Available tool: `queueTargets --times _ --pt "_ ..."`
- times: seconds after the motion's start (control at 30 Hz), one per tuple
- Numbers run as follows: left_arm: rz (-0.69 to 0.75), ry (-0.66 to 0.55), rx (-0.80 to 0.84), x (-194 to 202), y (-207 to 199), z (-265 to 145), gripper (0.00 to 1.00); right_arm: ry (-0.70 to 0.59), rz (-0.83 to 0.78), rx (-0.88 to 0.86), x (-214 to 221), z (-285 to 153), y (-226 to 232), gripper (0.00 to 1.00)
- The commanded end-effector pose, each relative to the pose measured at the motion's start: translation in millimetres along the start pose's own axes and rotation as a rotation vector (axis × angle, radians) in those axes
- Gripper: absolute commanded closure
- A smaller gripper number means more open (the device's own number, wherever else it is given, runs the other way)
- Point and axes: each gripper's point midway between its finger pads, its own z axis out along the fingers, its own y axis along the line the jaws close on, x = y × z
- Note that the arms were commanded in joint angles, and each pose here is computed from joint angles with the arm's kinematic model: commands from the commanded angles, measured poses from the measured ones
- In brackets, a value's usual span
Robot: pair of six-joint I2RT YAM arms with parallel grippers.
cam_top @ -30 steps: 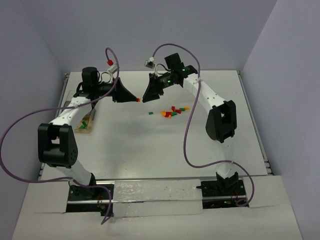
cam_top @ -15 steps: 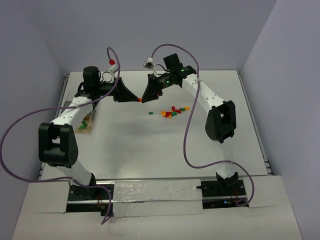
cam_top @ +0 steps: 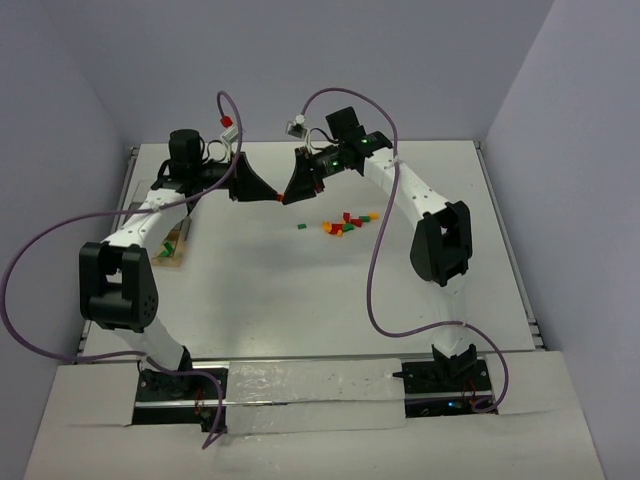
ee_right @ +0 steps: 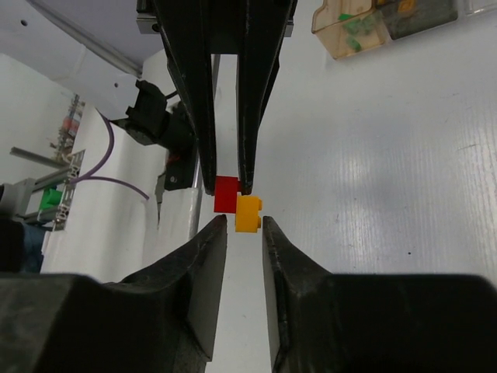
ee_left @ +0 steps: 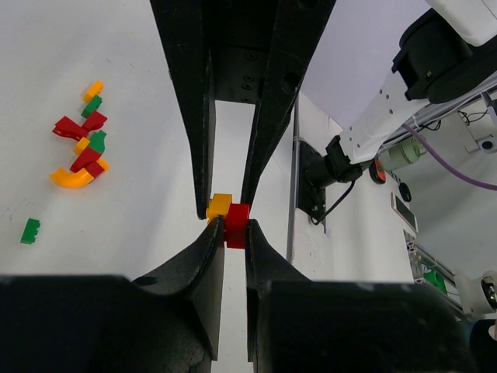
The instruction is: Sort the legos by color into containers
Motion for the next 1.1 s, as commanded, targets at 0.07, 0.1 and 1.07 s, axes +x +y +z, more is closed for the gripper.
queueTargets --times 0.07,0.1,1.07 --pt "0.040 0.014 -0.008 -9.5 0.8 4.2 1.00 -0.037 -0.090 -0.006 -26.1 -2.0 17.3 0.73" --pt "0.034 0.017 -0.010 -8.6 1.2 4.5 1.00 -0.038 -0.086 -0.004 -26.2 -1.9 16.8 0.74" --pt "-0.071 0.031 0.056 -9.9 -10.8 9.9 1.00 -0.008 -0.141 0.255 -25.1 -7.1 -20.7 1.00"
